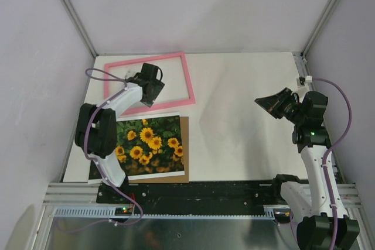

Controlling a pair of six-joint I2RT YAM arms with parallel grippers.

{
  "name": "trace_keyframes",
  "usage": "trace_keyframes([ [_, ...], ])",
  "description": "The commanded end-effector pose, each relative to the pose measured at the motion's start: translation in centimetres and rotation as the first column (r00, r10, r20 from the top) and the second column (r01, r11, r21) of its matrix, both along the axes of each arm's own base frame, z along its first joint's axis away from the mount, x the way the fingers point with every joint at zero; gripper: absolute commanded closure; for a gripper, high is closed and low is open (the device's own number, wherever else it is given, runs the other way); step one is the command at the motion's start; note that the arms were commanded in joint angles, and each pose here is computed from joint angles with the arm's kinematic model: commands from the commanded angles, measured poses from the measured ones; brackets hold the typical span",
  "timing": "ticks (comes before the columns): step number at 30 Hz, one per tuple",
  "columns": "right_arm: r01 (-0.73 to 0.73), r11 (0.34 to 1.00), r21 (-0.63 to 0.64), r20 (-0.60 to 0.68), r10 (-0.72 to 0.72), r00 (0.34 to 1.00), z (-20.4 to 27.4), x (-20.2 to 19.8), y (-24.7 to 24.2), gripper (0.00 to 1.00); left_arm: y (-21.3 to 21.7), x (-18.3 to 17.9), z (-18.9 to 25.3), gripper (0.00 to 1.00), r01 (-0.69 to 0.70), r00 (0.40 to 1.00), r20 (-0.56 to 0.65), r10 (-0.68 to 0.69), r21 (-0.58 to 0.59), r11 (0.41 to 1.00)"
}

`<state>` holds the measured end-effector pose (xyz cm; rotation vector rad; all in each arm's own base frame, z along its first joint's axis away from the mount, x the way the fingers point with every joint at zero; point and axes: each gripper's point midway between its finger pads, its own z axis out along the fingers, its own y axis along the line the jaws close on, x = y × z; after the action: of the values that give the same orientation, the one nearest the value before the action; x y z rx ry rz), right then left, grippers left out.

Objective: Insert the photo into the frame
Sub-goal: Pick up the item from the center of the board.

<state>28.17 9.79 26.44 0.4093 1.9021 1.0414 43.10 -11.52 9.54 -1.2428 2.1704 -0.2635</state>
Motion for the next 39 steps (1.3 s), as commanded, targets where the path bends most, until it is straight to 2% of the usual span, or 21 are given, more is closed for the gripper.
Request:
trace_keyframes([
  [1,-0.022,1.000,-0.016,0.086,0.023,0.996,2.8,-0.2,0.2,1.00,1.3,0.0,-0.7,0.24,-0.112,0.993,-0.037,0.114,0.059,0.992],
  [10,-0.024,1.000,-0.015,0.089,0.025,0.996,2.9,-0.2,0.2,1.00,2.1,-1.3,-2.6,0.25,-0.193,0.973,-0.114,0.202,0.091,0.977],
  [25,-0.023,0.999,-0.034,0.084,0.025,0.996,3.3,-0.6,0.1,1.00,3.4,-1.3,-4.0,0.26,-0.282,0.936,-0.185,0.301,0.121,0.952],
  [39,-0.024,0.999,-0.048,0.078,0.028,0.997,3.1,-0.8,0.0,1.00,4.2,-1.4,-6.3,0.29,-0.296,0.913,-0.245,0.327,0.155,0.943],
])
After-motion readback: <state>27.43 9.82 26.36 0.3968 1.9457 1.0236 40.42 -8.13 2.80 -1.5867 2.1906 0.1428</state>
